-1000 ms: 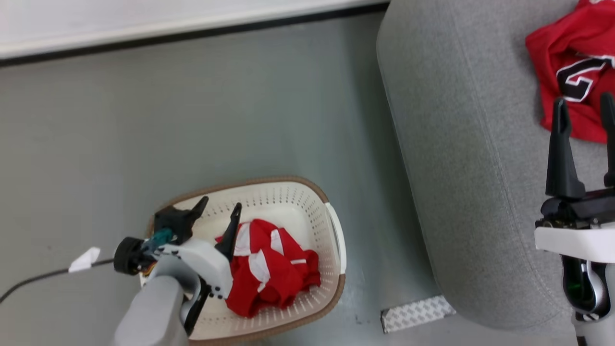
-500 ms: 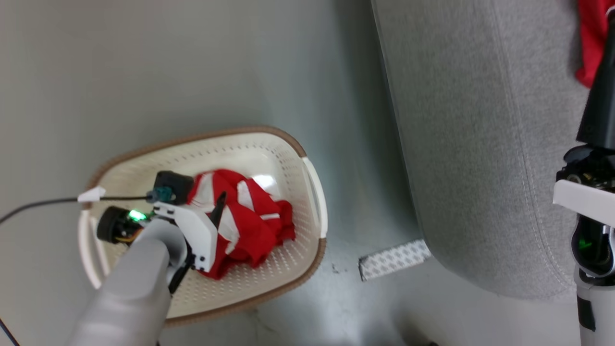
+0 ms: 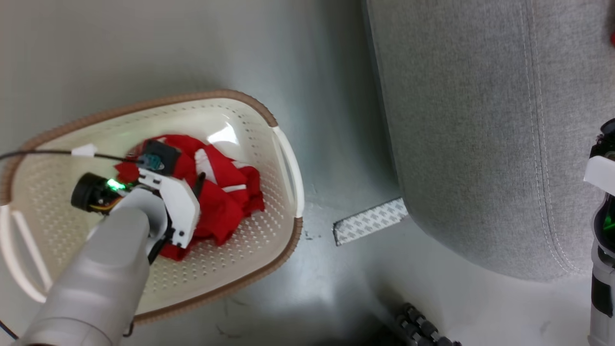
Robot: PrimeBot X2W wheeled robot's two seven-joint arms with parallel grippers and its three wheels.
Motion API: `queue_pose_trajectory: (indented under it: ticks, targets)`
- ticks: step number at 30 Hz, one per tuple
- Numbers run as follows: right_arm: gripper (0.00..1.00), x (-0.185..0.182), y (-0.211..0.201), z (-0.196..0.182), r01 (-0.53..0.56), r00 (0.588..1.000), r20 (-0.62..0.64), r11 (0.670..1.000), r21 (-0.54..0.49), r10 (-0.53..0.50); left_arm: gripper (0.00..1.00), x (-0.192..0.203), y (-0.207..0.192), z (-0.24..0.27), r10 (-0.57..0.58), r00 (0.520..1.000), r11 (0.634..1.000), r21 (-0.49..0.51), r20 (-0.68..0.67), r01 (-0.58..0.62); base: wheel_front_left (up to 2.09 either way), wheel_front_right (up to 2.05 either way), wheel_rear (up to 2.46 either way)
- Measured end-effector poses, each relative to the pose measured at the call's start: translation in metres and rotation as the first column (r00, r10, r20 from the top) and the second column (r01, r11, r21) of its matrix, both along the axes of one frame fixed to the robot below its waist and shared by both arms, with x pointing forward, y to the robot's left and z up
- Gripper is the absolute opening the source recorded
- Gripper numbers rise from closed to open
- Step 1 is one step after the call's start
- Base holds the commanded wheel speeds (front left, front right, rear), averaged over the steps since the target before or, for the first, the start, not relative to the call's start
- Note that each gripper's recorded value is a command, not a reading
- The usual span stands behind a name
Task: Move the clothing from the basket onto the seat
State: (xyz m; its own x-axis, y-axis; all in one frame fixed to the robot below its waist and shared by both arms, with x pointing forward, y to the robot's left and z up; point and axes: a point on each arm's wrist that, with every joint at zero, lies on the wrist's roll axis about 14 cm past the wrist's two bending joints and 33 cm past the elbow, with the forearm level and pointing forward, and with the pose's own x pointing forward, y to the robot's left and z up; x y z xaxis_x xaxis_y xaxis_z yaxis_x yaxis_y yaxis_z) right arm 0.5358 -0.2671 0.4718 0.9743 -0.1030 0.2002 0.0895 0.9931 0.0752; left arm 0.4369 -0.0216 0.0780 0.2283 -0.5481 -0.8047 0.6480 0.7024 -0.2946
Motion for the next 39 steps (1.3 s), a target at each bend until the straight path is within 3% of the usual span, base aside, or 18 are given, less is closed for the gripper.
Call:
queue_pose_trajectory:
  ticks: [7,18,19,20,21,31,39]
  targets:
    - [1.00,-0.001,-0.004,-0.005,0.010,1.000,-0.011,1.000,-0.018,-0.011,1.00,-0.022,-0.007,-0.021,-0.079,0.992,0.995,0.049,-0.098,0.084,0.01,0.01,0.01]
    - [1.00,0.003,0.008,-0.009,-0.023,1.000,-0.008,1.000,-0.019,0.023,1.00,-0.035,0.021,-0.033,-0.105,0.975,0.979,0.153,-0.196,0.136,0.07,0.07,0.07]
    - [1.00,0.003,0.008,-0.009,-0.023,1.000,-0.007,1.000,-0.021,0.023,0.75,-0.034,0.021,-0.033,-0.105,0.975,0.979,0.152,-0.195,0.135,0.00,0.00,0.00]
    - [1.00,0.003,0.008,-0.009,-0.024,1.000,-0.007,0.999,-0.022,0.023,0.27,-0.034,0.020,-0.032,-0.100,0.975,0.980,0.147,-0.196,0.131,0.00,0.00,0.00]
    - [1.00,0.003,0.008,-0.008,-0.025,1.000,-0.007,0.999,-0.025,0.024,0.00,-0.033,0.019,-0.031,-0.100,0.976,0.982,0.141,-0.193,0.128,0.00,0.00,0.00]
    - [1.00,0.002,0.011,0.002,-0.032,0.999,0.007,0.999,-0.040,0.032,0.00,-0.020,0.015,-0.021,-0.086,0.985,0.990,0.102,-0.150,0.102,0.00,0.00,0.00]
    - [1.00,-0.002,0.012,0.031,-0.029,0.997,0.064,0.998,-0.048,0.032,0.00,-0.007,0.008,0.014,-0.051,0.995,0.997,0.051,-0.082,0.055,0.00,0.00,0.00]
